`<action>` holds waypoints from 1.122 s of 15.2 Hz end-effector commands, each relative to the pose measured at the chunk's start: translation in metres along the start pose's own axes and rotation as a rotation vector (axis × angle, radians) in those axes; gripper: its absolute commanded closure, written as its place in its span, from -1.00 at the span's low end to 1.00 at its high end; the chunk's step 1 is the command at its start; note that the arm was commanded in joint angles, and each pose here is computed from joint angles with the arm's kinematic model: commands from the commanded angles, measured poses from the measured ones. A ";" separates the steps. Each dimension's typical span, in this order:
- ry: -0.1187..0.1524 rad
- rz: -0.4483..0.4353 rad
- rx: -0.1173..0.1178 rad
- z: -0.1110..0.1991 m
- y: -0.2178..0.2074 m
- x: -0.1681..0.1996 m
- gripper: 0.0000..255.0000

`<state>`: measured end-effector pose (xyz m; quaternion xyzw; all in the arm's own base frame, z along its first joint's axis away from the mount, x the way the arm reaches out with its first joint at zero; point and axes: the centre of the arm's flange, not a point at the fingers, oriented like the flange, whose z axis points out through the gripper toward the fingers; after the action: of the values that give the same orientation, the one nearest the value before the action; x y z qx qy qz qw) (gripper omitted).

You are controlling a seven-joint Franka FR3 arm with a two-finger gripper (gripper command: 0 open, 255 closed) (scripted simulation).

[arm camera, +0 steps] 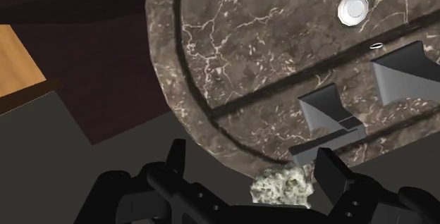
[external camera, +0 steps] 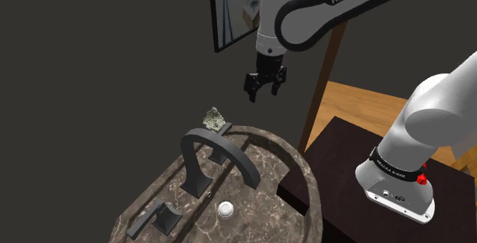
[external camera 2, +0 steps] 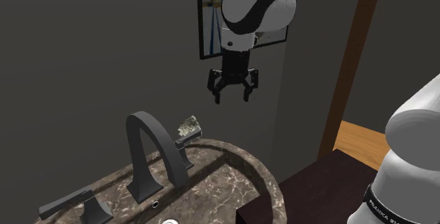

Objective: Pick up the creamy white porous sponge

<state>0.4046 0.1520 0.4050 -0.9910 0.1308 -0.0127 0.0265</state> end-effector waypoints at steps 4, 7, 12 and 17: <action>0.018 0.103 0.019 0.050 -0.037 0.023 -1.00; 0.028 0.163 0.029 0.078 -0.056 0.040 -1.00; 0.045 0.264 0.046 0.125 -0.086 0.072 -1.00; 0.062 0.365 0.062 0.170 -0.113 0.107 -1.00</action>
<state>0.5313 0.2366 0.2556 -0.9522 0.2978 -0.0405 0.0540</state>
